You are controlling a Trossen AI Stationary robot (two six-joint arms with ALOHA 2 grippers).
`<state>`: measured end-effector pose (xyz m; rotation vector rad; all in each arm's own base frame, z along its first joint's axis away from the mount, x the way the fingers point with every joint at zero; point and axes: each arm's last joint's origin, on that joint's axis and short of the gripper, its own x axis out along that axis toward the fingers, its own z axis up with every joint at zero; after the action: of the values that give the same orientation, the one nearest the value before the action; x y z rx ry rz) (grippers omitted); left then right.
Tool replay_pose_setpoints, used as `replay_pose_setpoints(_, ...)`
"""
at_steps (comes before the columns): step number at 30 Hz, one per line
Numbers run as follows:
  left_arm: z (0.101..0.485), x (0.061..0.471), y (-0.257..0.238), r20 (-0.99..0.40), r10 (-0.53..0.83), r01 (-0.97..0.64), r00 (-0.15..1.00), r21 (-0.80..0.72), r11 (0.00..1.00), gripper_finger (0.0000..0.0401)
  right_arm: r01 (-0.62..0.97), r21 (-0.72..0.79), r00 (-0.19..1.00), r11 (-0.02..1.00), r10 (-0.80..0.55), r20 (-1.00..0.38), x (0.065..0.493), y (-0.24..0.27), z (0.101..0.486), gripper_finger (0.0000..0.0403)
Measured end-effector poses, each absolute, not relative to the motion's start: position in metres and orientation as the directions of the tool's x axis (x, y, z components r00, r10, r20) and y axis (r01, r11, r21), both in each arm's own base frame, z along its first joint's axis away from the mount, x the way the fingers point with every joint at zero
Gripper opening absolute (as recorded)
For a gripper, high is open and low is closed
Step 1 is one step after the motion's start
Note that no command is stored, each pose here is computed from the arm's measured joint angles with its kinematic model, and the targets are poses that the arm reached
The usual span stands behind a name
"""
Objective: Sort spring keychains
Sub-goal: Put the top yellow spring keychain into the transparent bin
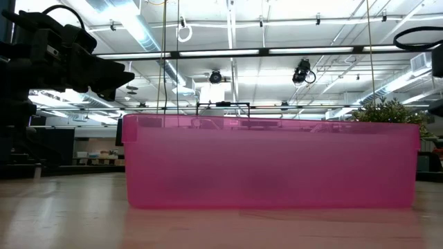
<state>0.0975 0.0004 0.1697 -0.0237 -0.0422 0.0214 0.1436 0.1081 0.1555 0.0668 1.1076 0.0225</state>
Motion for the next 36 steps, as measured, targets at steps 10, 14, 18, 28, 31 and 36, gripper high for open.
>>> replay_pose_setpoints(10, 0.1696, 0.0975, 0.0005, 0.041, 0.022, -0.021, 0.999, -0.024, 0.999, 0.0172, 0.015, 0.069, 0.452, 0.998, 0.055, -0.891, 0.1440, 0.1084, 0.1557, 0.0290)
replay_pose_setpoints(14, 0.1696, 0.0975, 0.0004, 0.042, 0.022, -0.021, 0.999, -0.024, 0.999, 0.0172, 0.015, 0.069, 0.452, 0.998, 0.055, -0.890, 0.1440, 0.1084, 0.1557, 0.0291)
replay_pose_setpoints(18, 0.1696, 0.0975, 0.0004, 0.042, 0.022, -0.021, 0.999, -0.024, 0.999, 0.0172, 0.013, 0.067, 0.452, 0.998, 0.054, -0.890, 0.1440, 0.1084, 0.1557, 0.0290)
replay_pose_setpoints(28, 0.1697, 0.0975, 0.0004, 0.042, 0.022, -0.021, 0.999, -0.024, 0.999, 0.0172, 0.019, 0.040, 0.470, 0.999, 0.026, -0.882, 0.1445, 0.1076, 0.1559, 0.0291)
replay_pose_setpoints(31, 0.1696, 0.0975, 0.0004, 0.042, 0.022, -0.021, 0.999, -0.024, 0.999, 0.0172, 0.018, 0.039, 0.470, 0.999, 0.026, -0.882, 0.1445, 0.1076, 0.1559, 0.0291)
replay_pose_setpoints(36, 0.1697, 0.0975, 0.0004, 0.042, 0.022, -0.021, 0.999, -0.024, 0.999, 0.0172, 0.017, 0.039, 0.470, 0.999, 0.026, -0.882, 0.1445, 0.1076, 0.1559, 0.0291)
